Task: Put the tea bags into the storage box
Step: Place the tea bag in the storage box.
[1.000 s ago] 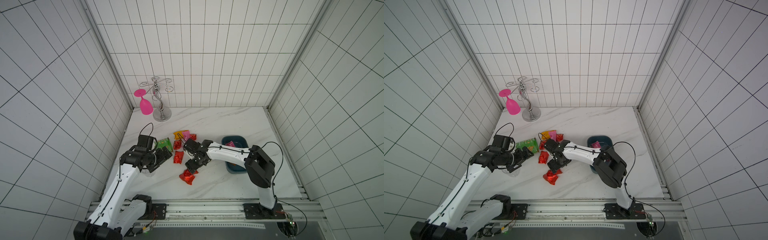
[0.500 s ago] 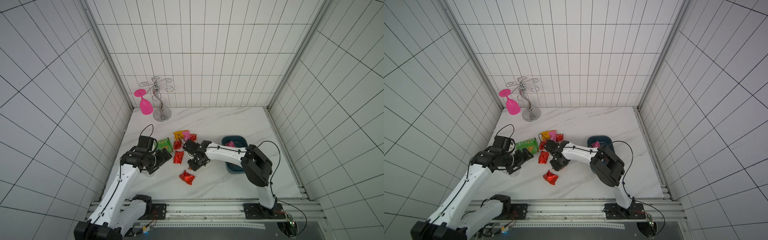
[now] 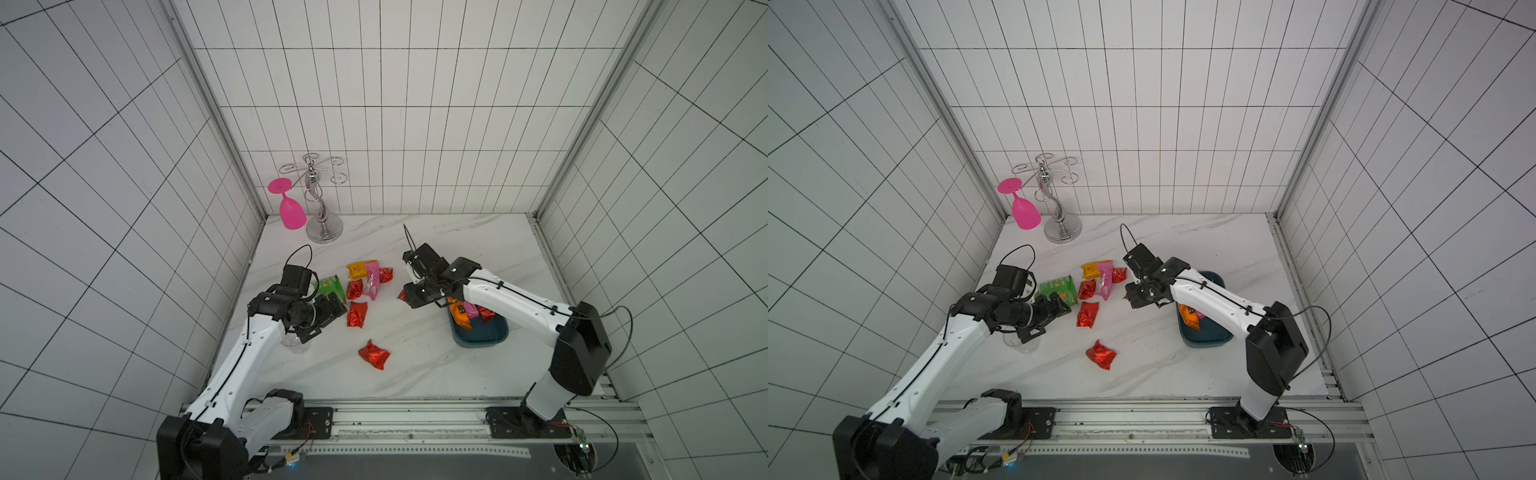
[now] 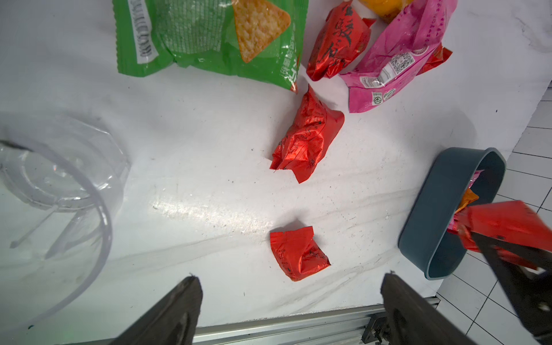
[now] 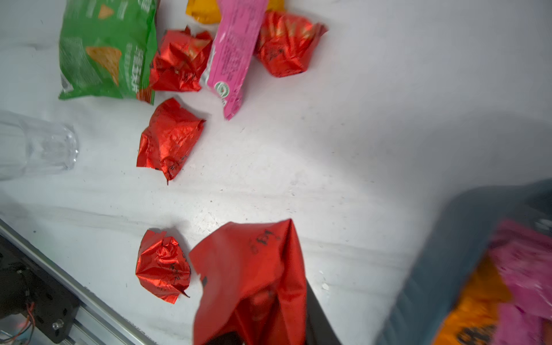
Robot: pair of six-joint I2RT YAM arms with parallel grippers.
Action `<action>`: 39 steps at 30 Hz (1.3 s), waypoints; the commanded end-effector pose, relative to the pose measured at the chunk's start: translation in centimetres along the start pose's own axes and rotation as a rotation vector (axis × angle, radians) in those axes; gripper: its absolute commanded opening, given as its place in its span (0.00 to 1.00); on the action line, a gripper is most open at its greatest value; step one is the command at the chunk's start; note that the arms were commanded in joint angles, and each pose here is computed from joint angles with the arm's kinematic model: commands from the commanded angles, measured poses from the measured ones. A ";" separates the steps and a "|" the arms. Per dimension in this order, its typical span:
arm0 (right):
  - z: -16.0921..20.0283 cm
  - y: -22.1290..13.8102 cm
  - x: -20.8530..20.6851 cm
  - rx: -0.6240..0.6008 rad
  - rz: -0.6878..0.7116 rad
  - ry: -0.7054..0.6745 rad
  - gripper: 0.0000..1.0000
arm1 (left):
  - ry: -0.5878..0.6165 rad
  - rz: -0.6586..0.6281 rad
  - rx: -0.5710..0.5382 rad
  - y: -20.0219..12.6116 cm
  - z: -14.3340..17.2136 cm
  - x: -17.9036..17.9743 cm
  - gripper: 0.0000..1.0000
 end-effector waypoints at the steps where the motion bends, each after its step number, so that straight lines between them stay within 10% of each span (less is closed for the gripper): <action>1: 1.2 -2.0 -5.5 0.018 0.135 0.130 0.26 | 0.052 0.055 -0.028 -0.2 -1.4 -1.9 0.97; 18: 3.9 -1.7 -19.9 0.132 0.363 0.429 0.26 | 0.118 0.042 0.014 1.7 -2.0 -4.3 0.98; 25: 1.9 0.1 -21.3 0.135 0.372 0.453 0.49 | 0.086 0.022 0.015 1.9 -0.6 -2.7 0.98; 39: 3.3 -4.3 -8.5 0.037 0.204 0.067 0.71 | 0.023 0.043 -0.018 1.8 -0.7 -2.3 0.97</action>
Point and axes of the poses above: each gripper's point midway between its finger pads, its own y axis out along the fingers, its own x axis along the line the jaws close on, z = x × y, the point moved 4 cm from there along -y, back along the fingers, and after that the axes turned 5 degrees about y, right-handed, at the moved point
